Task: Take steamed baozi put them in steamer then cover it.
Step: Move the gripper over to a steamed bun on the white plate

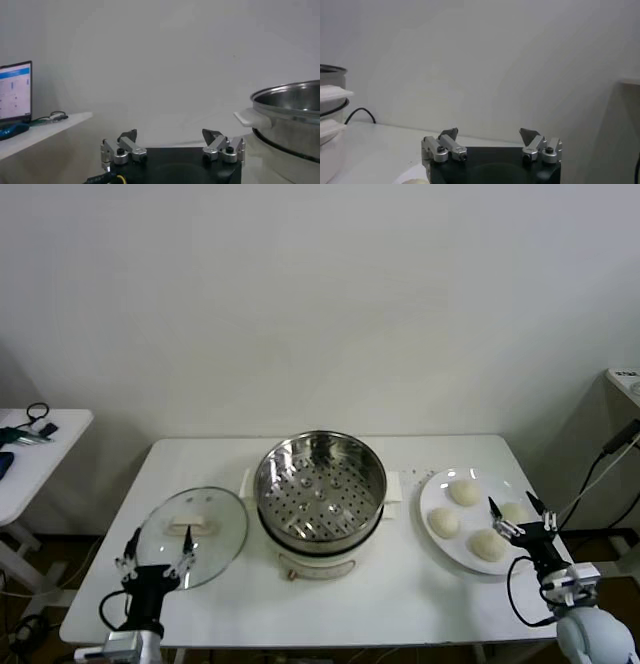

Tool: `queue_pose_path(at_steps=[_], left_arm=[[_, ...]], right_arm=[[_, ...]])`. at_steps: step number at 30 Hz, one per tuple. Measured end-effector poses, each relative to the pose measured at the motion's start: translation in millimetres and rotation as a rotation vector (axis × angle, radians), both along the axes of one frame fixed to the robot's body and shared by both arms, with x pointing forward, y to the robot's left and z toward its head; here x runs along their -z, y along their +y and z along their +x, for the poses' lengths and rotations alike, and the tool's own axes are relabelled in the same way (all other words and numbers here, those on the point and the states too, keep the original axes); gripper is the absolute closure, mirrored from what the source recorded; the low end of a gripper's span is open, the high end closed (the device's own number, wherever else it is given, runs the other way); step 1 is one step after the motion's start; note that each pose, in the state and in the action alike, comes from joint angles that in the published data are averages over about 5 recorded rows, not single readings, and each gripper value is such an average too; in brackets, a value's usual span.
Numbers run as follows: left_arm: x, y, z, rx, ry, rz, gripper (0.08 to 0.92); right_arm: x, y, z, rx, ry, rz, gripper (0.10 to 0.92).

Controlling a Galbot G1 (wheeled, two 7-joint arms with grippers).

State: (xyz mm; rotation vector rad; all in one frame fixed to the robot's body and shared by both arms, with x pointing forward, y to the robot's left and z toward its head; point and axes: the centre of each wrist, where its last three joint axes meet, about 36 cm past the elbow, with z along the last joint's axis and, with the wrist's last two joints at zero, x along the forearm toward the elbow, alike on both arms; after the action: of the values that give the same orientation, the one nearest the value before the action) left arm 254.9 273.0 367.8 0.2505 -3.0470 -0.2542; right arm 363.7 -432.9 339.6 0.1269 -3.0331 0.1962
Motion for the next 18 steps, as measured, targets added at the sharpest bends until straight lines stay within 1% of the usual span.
queue_pose_path(at_steps=[4,8,13,18], left_arm=[[-0.3,-0.1,-0.3,-0.001,-0.001,0.0,0.177],[0.2,-1.5,0.2,0.004,0.0,-0.003,0.177],[0.2,-4.2,2.3,0.012,0.001,-0.011,0.177],[0.1,-5.0,3.3,0.021,0.002,-0.014,0.177]], right_arm=[[-6.3,-5.9,5.3,-0.028,0.013,-0.033,0.2],[-17.3,-17.7,15.4,-0.098,0.064,-0.119,0.2],[-40.5,-38.9,37.6,-0.246,0.145,-0.269,0.2],[-71.4,-61.2,74.9,-0.431,0.229,-0.456,0.2]])
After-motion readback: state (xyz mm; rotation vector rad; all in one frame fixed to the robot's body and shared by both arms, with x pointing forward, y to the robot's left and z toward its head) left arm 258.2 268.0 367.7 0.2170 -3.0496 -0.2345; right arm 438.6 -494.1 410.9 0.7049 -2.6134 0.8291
